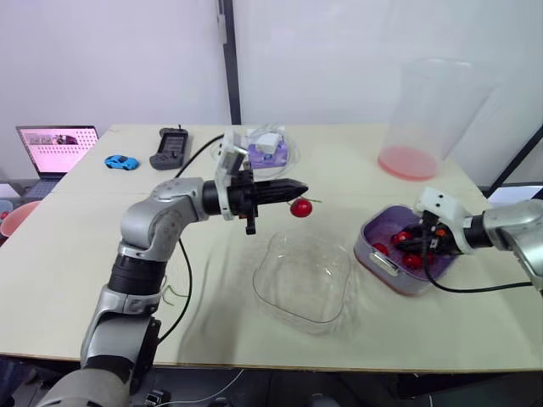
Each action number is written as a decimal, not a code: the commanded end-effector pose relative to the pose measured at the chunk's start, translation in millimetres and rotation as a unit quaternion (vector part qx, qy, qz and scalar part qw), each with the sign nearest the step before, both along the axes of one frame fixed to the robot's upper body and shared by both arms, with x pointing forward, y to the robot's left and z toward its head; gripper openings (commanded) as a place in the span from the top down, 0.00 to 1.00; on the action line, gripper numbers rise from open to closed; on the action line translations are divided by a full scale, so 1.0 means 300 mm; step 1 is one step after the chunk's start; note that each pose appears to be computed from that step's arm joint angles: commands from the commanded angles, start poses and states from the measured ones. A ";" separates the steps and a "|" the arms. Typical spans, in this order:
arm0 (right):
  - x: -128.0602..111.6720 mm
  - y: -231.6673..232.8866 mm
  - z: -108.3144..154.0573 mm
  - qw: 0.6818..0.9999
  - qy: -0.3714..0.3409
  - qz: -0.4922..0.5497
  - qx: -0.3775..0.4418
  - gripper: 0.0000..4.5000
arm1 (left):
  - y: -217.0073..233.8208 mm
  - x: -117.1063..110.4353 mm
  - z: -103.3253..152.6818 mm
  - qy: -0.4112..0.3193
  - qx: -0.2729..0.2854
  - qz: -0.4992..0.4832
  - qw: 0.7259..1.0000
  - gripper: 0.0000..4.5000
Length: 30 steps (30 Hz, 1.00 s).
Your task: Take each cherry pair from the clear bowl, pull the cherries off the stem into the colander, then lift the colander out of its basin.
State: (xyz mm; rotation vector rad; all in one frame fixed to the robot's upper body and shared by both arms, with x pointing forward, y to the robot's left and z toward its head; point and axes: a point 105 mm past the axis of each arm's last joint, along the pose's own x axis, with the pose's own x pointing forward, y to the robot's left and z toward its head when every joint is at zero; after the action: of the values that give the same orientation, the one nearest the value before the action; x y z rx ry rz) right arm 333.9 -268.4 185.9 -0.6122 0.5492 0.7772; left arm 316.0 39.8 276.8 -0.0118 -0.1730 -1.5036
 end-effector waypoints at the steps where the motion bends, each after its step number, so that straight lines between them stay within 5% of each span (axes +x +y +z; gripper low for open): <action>1: -0.006 0.001 0.085 0.999 -0.031 0.007 0.003 0.16 | -0.003 -0.021 0.045 -0.023 -0.010 -0.005 1.000 1.00; 3: -0.014 0.006 0.112 0.999 -0.037 0.009 0.013 0.02 | -0.003 -0.020 0.046 -0.022 -0.010 -0.004 1.000 1.00; 8: -0.052 0.030 0.214 0.996 -0.059 0.016 0.061 0.02 | -0.007 -0.017 0.052 -0.022 -0.012 -0.008 1.000 1.00; 14: -0.145 0.280 0.375 0.963 -0.083 0.129 0.219 0.02 | -0.014 -0.016 0.061 -0.018 -0.016 -0.014 1.000 1.00; 22: -0.188 0.531 0.347 0.939 -0.079 0.202 0.266 0.02 | -0.028 -0.030 0.056 -0.014 -0.011 -0.028 0.999 1.00; 30: -0.127 0.598 0.300 0.946 -0.106 0.189 0.242 0.02 | -0.032 -0.036 0.049 -0.019 -0.008 -0.032 0.999 1.00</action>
State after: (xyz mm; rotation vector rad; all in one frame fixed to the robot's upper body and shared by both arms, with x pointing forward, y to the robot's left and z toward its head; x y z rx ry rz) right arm 295.3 -89.5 264.9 -0.3059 0.0851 1.1656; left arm 312.7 32.5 282.8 -0.0339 -0.1678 -1.5433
